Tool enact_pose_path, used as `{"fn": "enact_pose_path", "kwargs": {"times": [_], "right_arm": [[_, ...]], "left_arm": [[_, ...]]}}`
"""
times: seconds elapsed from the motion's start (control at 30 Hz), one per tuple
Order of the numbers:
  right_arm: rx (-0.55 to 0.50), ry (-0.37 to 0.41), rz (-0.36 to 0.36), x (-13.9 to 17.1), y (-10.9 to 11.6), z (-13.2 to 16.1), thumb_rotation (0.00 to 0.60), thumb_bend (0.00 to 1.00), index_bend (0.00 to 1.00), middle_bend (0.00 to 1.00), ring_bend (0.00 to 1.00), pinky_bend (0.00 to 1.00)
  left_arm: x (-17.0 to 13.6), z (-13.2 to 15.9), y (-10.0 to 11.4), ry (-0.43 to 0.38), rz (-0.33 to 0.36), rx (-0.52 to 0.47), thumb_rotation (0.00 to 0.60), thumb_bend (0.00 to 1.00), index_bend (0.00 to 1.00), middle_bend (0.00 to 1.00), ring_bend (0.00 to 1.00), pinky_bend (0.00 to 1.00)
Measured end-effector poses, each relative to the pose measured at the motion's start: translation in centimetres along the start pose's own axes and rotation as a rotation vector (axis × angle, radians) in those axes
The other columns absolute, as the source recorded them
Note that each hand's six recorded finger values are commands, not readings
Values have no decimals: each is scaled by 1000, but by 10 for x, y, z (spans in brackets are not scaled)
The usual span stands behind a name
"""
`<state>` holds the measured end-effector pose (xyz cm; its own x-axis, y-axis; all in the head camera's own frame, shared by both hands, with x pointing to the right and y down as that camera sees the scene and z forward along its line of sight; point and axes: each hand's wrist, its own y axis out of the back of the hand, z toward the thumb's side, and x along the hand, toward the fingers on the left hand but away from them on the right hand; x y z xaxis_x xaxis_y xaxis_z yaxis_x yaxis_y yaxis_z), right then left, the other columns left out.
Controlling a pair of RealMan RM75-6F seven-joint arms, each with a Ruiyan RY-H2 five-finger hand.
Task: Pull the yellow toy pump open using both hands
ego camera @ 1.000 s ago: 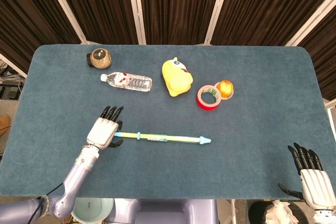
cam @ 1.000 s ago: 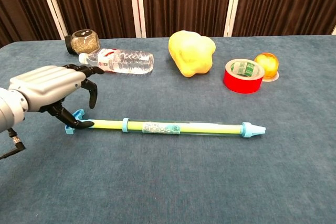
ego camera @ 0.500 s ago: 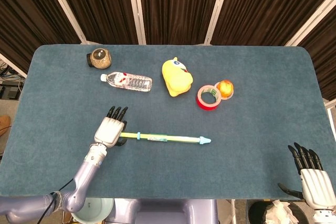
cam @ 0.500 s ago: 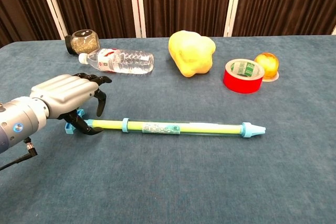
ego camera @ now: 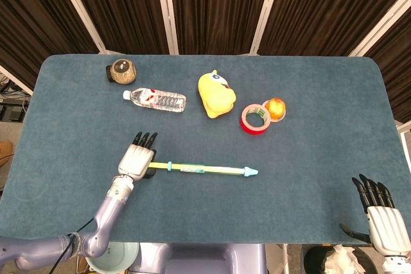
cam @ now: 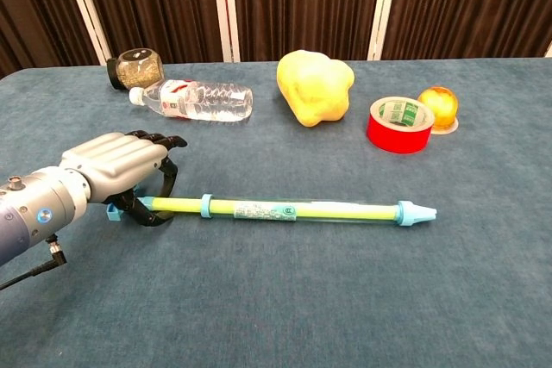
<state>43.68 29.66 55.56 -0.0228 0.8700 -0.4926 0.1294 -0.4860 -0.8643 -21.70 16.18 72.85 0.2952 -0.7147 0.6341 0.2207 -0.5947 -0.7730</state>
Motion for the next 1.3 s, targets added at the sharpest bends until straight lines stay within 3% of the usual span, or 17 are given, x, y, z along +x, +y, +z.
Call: {"fn": "enact_pose_path", "kwargs": {"times": [0.37, 0.73, 1.03, 1.3], "right_arm": [[-2, -1, 2, -1, -1, 1, 600, 166, 0, 0, 0, 0], [2, -3, 8, -2, -2, 3, 600, 167, 0, 0, 0, 0], [-7, -5, 15, -3, -3, 7, 600, 166, 0, 0, 0, 0], [-9, -1, 14, -4, -3, 11, 600, 167, 0, 0, 0, 0]], "left_arm": [[-6, 4, 10, -53, 25, 5, 600, 389, 578, 17, 0, 1], [-18, 19, 32, -229, 91, 104, 600, 391, 590, 37, 0, 1], [-36, 42, 51, -366, 125, 79, 600, 391, 590, 43, 0, 1], [-49, 52, 65, -434, 147, 57, 600, 391, 592, 44, 0, 1]]}}
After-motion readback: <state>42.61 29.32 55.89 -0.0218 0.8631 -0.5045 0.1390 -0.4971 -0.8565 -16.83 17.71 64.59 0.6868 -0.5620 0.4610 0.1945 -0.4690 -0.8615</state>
